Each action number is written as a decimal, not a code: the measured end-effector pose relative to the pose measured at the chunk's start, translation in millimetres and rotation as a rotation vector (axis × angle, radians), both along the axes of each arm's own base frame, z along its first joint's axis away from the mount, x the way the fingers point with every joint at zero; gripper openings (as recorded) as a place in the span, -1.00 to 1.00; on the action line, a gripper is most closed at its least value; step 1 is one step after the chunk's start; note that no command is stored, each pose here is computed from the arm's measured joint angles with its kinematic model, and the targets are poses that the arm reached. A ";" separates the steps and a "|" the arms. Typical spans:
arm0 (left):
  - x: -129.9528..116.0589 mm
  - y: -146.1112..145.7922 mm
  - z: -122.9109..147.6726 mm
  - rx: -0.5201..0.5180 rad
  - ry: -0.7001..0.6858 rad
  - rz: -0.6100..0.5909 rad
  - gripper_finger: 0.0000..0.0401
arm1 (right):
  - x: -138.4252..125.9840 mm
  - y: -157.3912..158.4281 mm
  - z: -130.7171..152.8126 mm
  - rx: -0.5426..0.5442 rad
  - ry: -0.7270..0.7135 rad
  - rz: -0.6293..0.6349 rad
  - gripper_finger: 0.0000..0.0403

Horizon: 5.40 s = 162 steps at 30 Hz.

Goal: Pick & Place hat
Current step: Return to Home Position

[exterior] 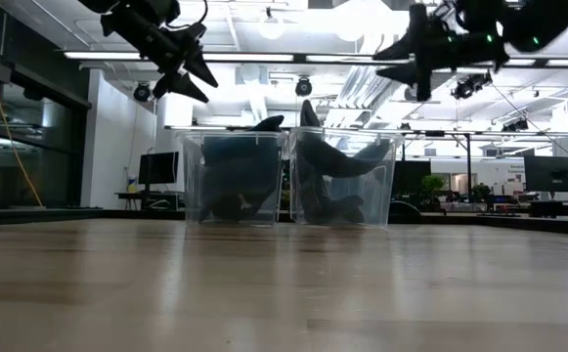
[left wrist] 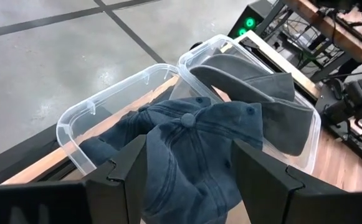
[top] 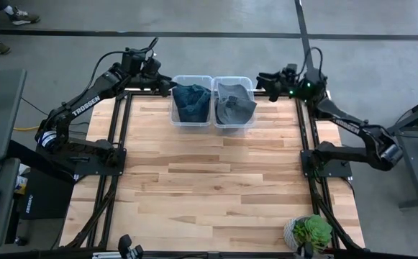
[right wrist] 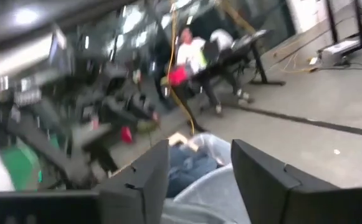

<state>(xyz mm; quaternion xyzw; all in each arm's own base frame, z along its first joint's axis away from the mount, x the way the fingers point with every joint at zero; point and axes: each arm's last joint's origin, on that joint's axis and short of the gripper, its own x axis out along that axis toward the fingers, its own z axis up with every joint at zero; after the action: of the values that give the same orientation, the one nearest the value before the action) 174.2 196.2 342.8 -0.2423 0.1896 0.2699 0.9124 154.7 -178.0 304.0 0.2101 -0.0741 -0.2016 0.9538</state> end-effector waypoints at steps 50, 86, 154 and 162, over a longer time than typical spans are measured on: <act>1.3 2.1 4.3 0.011 -0.044 0.029 -0.04 | 146.9 43.8 -7.8 -0.712 0.756 0.399 -1.00; 1.3 2.0 4.2 0.009 -0.045 0.026 -0.04 | 167.0 12.9 -51.7 -0.652 0.897 0.258 -1.00; -29.3 -124.9 -50.1 0.017 -0.414 -0.181 -0.04 | 14.7 97.5 -2.3 -0.121 0.308 0.075 -1.00; -22.4 -164.9 -88.7 0.002 -0.376 -0.078 -0.04 | -5.2 122.1 -12.3 -0.104 0.252 0.165 -1.00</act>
<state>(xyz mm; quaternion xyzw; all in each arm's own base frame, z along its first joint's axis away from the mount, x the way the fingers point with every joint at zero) 151.8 31.2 254.1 -0.2802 0.0247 0.1842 0.9418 149.5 -55.9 291.7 0.1387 0.0531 -0.1434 0.9784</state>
